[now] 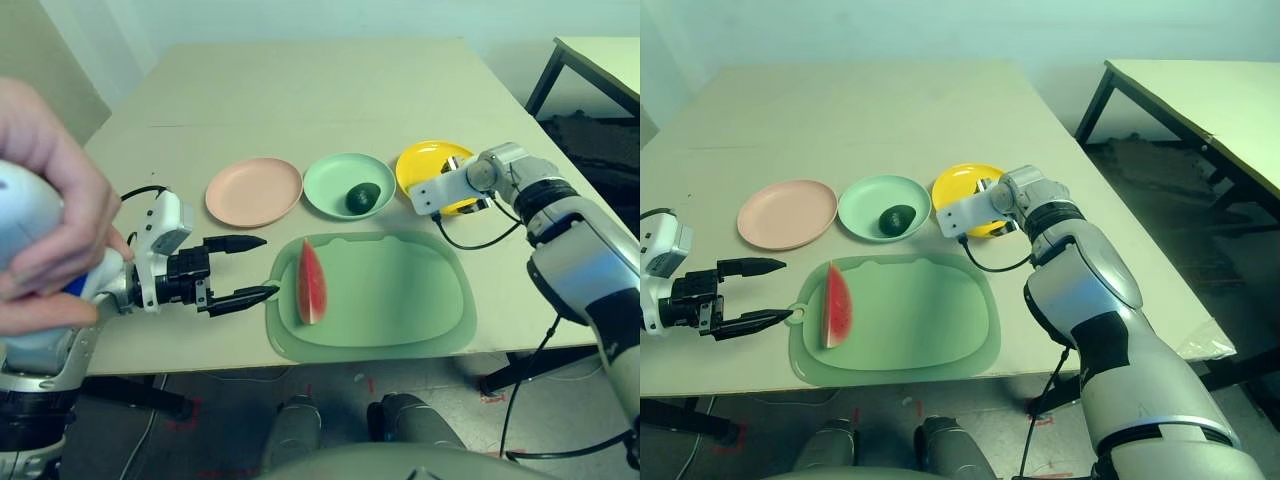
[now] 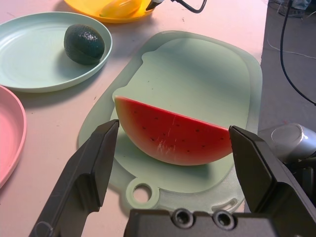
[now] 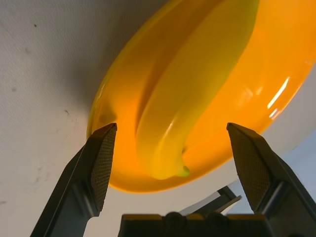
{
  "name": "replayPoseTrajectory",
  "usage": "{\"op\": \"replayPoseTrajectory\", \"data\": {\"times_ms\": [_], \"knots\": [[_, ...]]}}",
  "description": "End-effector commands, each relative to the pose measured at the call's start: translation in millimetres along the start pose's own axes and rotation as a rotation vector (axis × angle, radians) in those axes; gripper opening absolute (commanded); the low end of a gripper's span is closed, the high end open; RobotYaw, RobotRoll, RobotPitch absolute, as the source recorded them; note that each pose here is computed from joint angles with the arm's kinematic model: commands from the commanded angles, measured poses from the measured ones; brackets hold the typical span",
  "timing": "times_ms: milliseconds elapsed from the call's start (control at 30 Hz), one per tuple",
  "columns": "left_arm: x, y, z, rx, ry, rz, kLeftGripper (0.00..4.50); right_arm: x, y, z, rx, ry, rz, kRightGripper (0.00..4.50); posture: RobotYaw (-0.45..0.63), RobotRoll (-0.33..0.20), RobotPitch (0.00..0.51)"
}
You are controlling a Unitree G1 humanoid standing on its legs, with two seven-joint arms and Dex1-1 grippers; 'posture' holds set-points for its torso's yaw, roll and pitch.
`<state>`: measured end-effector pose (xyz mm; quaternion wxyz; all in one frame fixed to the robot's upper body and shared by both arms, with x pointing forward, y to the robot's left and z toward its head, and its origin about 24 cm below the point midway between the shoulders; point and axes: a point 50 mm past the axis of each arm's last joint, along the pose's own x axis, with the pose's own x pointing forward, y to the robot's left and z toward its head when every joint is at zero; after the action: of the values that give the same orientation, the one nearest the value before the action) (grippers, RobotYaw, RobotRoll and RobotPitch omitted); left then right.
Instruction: Place the fruits into color-matched plates.
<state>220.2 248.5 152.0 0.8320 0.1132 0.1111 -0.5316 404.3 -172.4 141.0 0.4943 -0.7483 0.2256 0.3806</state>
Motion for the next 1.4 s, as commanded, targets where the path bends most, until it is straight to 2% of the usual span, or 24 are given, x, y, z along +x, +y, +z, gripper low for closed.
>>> {"op": "replayPoseTrajectory", "data": {"times_ms": [33, 133, 333, 433, 567, 733, 900, 933, 1067, 1167, 1400], "knots": [[-1.9, 0.9, 1.6, 0.018, 0.007, 0.002, 4.50, -14.5, -15.3, -5.6, -0.048, 0.022, -0.030, 4.48, 0.07, 0.000, 0.060], [-1.4, 2.9, 1.5, 0.021, 0.005, 0.001, 4.50, -31.1, -32.7, -5.0, -0.084, -0.001, -0.059, 4.48, 0.06, 0.000, 0.059], [1.4, 5.5, 1.5, 0.027, -0.005, -0.002, 4.50, -70.0, -59.0, -4.3, -0.081, -0.136, -0.073, 4.48, 0.06, 0.000, 0.052], [-0.2, 7.6, 1.3, 0.031, -0.007, 0.005, 4.50, -89.3, -61.5, -6.7, 0.034, -0.314, -0.007, 4.48, 0.05, 0.000, 0.053], [-2.8, 9.9, -0.4, 0.039, 0.001, 0.011, 4.50, -102.1, -50.0, -11.6, 0.212, -0.600, 0.097, 4.48, 0.04, 0.000, 0.056], [-2.6, 12.3, -2.6, 0.055, 0.024, 0.004, 4.50, -95.9, -11.6, -14.1, 0.440, -0.809, 0.048, 4.48, 0.03, 0.000, 0.055], [-3.6, 16.5, -0.4, 0.084, 0.049, -0.007, 4.50, -103.8, 14.6, 2.3, 0.683, -1.028, -0.086, 4.48, 0.02, 0.000, 0.047], [-3.7, 17.9, 0.3, 0.097, 0.058, -0.010, 4.50, -103.1, 25.9, 6.6, 0.712, -1.062, -0.086, 4.48, 0.01, 0.000, 0.047], [-2.9, 23.1, 1.2, 0.134, 0.082, -0.022, 4.50, -98.0, 70.0, 21.4, 0.710, -1.116, -0.010, 4.48, 0.01, 0.000, 0.043], [-1.2, 27.8, 3.4, 0.157, 0.093, -0.030, 4.50, -92.0, 97.4, 28.7, 0.787, -1.199, 0.001, 4.48, 0.00, 0.000, 0.040], [6.6, 33.3, 5.6, 0.267, 0.151, -0.068, 4.50, -75.5, 137.9, 34.9, 0.912, -1.402, -0.073, 4.48, 0.01, 0.000, 0.029]]}}
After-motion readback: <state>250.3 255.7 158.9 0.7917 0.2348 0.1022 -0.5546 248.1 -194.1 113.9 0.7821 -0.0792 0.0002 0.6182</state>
